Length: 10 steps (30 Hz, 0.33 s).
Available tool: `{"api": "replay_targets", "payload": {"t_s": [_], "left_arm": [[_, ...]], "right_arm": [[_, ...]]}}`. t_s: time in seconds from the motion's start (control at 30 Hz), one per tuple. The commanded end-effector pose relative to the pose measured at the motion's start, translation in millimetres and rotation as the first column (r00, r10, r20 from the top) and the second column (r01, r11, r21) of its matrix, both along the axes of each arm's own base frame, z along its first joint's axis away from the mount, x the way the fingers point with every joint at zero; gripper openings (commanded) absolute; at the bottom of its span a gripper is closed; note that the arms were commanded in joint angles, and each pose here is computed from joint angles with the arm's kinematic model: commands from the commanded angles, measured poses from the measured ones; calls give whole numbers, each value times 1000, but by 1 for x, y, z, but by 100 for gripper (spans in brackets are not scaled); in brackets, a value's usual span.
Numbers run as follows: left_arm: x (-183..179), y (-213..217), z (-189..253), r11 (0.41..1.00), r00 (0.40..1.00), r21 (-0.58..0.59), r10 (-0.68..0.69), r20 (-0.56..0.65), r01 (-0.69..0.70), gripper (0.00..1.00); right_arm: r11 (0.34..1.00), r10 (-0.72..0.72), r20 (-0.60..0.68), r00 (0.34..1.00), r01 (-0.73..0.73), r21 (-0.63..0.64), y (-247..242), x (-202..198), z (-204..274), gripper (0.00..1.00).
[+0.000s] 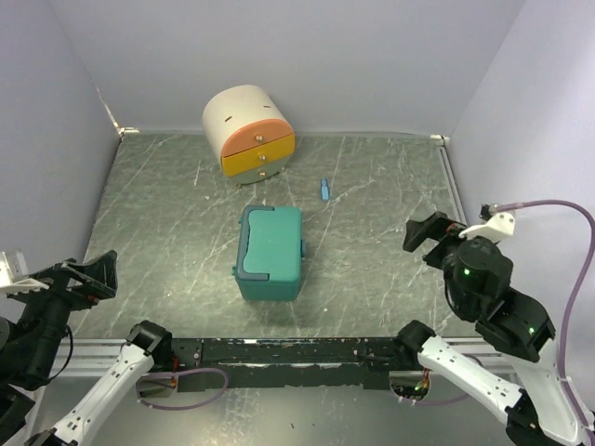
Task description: Organize the medicine kit
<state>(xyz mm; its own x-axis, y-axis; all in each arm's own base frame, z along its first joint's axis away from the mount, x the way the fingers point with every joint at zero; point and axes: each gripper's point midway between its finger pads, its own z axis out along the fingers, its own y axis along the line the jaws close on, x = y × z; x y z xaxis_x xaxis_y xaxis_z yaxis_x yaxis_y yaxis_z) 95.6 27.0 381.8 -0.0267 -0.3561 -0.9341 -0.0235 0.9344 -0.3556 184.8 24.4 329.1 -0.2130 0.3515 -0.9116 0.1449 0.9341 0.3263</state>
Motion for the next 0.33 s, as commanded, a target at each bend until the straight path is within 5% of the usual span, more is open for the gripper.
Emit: {"api": "replay_targets", "payload": {"t_s": [0.0,0.3], "left_arm": [[6,3,-10,998,998,57,27,-53,-24,100],[18,-8,-21,998,997,60,2,-79,2,100]], "right_arm": [[999,-41,44,998,41,1,-20,-11,12,100],[999,-41,34,999,42,-27,-23,-14,7,100]]}}
